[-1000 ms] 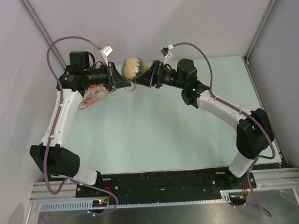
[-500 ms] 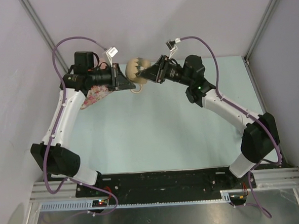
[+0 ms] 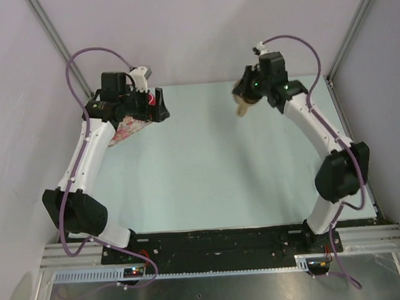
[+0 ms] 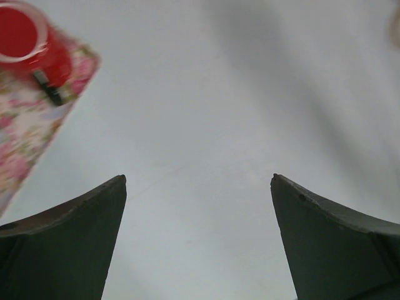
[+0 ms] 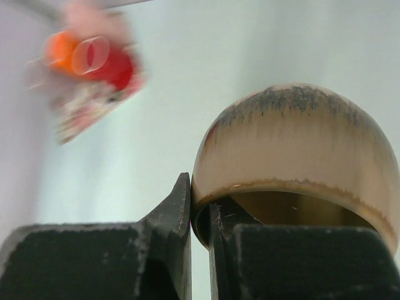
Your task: Turn the mug right side up
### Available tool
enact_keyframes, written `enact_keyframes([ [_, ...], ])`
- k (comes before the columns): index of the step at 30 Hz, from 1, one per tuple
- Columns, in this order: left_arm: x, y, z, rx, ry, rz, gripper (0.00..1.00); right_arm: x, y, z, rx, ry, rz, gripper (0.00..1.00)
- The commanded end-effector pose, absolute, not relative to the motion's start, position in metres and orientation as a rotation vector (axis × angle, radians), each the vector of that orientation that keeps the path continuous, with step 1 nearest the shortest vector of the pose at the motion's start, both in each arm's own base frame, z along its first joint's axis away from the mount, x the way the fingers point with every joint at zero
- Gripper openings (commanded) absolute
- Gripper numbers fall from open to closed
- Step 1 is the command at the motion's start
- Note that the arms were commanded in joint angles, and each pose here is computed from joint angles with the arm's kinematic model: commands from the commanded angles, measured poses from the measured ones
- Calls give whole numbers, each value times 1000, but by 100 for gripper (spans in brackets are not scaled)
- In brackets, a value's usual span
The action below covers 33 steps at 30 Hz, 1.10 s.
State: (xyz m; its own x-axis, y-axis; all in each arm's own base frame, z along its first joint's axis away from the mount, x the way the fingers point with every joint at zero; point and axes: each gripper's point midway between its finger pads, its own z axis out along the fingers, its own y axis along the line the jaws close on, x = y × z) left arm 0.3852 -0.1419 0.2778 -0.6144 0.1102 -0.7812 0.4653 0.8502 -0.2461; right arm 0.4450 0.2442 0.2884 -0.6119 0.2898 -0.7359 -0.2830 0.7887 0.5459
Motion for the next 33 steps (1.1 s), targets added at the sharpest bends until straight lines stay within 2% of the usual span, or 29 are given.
enact_keyframes([
  [1,398,-83,271,382,2200,-182,100,496,121,241,14,2272,183,0],
  [3,395,-75,264,391,2216,-144,100,519,91,205,24,2387,89,0],
  [11,385,-56,228,405,2304,-51,100,589,16,160,163,2420,45,0],
  [21,394,-52,211,414,2354,-30,100,601,-24,94,337,2483,87,0],
  [23,398,-50,206,401,2371,-24,100,602,-30,88,388,2480,111,10],
  [26,409,-46,202,371,2387,-7,99,607,-39,92,436,2445,134,34],
  [28,419,-43,198,356,2398,2,100,611,-46,101,447,2410,129,46],
  [33,461,-33,186,357,2415,77,100,619,-63,134,422,2319,69,68],
])
